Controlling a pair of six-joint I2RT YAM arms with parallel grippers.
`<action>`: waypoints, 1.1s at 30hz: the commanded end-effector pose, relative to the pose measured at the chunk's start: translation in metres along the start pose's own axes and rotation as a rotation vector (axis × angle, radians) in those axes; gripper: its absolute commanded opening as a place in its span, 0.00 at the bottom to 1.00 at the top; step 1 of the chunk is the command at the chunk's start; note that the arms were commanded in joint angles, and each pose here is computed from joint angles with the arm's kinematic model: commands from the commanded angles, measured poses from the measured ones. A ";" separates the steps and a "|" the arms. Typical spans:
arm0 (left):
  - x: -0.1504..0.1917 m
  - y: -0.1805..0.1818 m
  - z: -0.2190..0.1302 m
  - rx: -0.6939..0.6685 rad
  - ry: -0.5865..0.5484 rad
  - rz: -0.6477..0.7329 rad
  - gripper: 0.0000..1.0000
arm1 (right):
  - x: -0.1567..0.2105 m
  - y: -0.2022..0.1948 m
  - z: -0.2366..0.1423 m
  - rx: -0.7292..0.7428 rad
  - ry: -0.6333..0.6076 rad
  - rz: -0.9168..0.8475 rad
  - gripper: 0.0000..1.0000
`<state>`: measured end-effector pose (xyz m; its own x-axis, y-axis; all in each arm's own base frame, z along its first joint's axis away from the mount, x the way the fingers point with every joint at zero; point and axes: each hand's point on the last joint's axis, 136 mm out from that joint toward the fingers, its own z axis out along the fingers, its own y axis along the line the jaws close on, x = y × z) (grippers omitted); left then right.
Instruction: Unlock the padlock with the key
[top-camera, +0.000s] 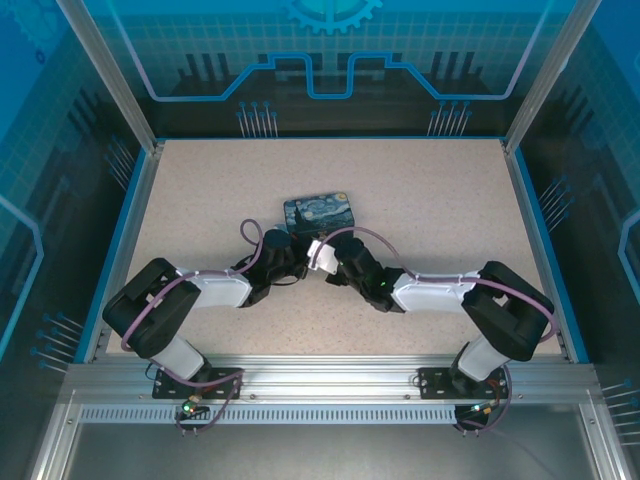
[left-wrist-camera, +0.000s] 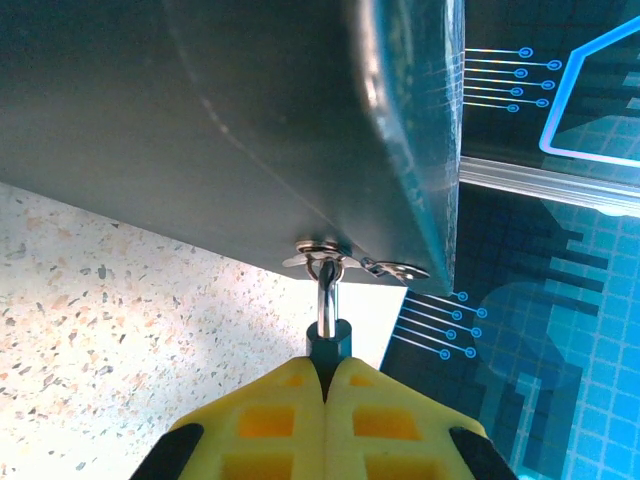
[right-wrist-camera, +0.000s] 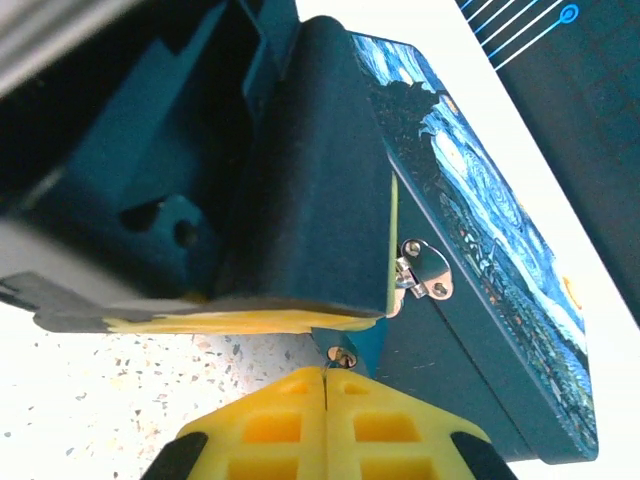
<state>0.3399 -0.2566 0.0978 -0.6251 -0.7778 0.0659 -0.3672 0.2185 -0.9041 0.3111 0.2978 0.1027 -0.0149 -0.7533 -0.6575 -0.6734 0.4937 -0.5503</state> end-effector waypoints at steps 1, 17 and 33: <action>0.003 -0.022 -0.005 0.082 0.014 0.006 0.00 | 0.012 -0.003 0.000 -0.040 0.049 0.143 0.00; 0.001 -0.017 -0.005 0.064 0.005 0.010 0.00 | 0.025 0.008 0.001 -0.154 0.053 0.378 0.12; -0.004 0.039 0.000 -0.052 -0.005 -0.015 0.00 | 0.061 -0.014 -0.043 -0.298 0.119 0.752 0.53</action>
<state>0.3268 -0.2459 0.0646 -0.6191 -0.7822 0.0706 -0.4169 0.2510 -0.8736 0.3020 0.2328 0.1089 -0.4996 -0.3413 -0.7962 -0.6585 0.7468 0.0931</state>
